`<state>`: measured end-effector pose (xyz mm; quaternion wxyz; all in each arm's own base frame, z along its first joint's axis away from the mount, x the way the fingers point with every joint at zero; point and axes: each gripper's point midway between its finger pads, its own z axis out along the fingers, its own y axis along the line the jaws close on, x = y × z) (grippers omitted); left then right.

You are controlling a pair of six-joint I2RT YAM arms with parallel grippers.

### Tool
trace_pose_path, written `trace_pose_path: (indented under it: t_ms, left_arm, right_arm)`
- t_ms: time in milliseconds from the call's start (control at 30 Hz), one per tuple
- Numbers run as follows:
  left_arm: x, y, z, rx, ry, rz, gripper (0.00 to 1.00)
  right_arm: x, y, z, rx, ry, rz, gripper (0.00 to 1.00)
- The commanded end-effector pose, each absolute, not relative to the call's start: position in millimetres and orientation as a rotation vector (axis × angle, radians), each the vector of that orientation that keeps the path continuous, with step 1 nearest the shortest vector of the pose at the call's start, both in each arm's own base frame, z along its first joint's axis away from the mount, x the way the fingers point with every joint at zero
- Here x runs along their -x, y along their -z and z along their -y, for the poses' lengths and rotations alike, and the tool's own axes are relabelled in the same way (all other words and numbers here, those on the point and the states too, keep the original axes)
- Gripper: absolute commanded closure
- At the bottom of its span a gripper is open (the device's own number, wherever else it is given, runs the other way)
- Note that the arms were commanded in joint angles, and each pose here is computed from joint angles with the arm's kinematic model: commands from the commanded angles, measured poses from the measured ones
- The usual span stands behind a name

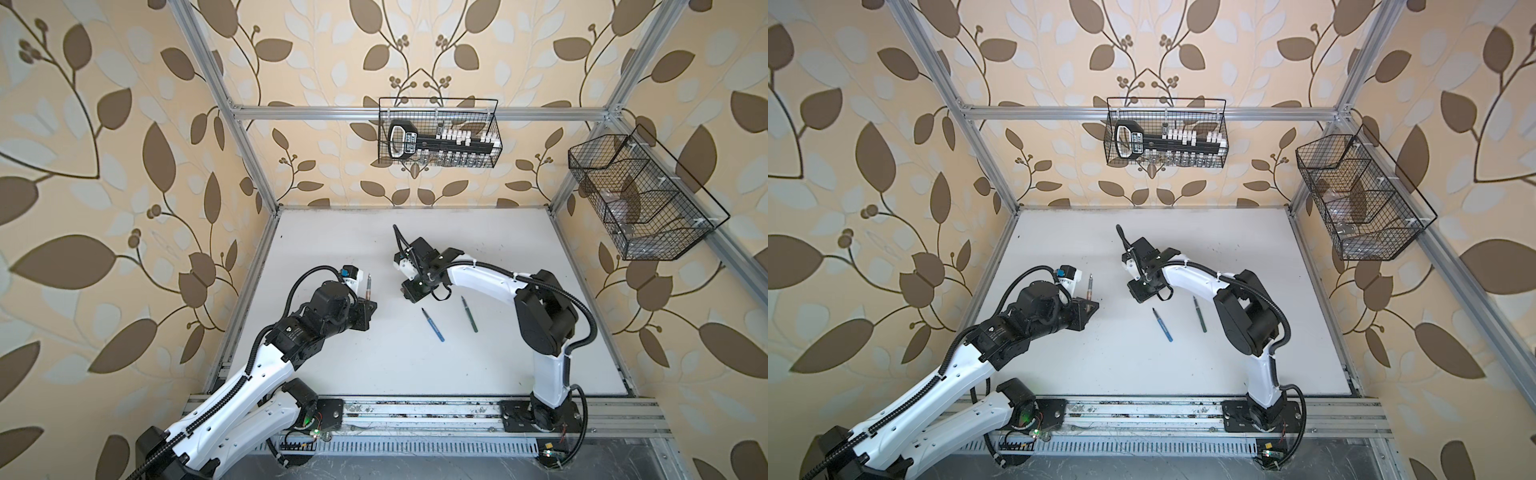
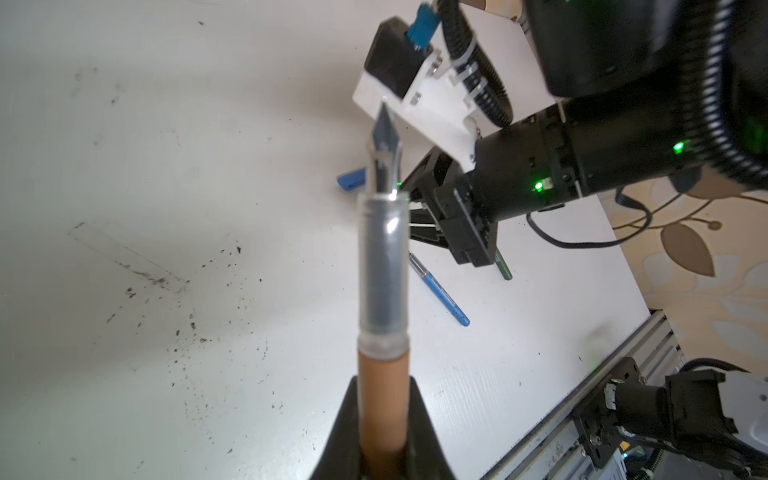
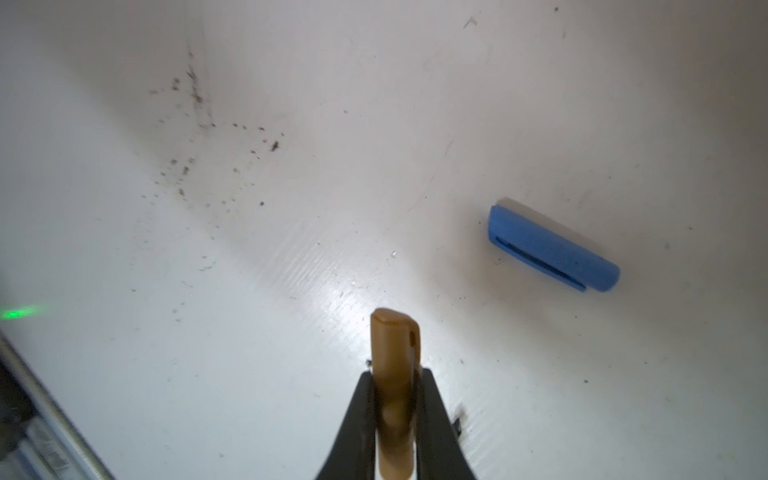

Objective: Insert the pens into the pen caps
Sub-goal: 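Lift the tan cap with the right gripper toward the pen tip in the left gripper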

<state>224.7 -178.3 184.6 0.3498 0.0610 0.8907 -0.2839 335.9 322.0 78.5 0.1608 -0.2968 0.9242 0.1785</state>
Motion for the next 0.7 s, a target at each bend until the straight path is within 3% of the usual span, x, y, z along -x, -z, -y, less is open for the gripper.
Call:
trace_pose_path:
  t_ms: [0, 400, 667]
  left_arm:
    - [-226.1, -189.5, 198.1, -0.258, 0.783, -2.253, 0.97]
    - [-214.3, -160.0, 226.6, -0.457, 0.648, -2.316, 0.99]
    - [-213.9, -178.5, 237.7, -0.437, 0.726, -2.250, 0.98]
  right_arm:
    - [-331.1, -104.5, -338.6, 0.775, -0.780, -2.546, 0.87]
    - [-323.7, -150.7, -316.7, 0.468, -1.188, -2.345, 0.86]
    - [-325.5, -196.1, -302.5, 0.310, -1.315, -2.161, 0.86]
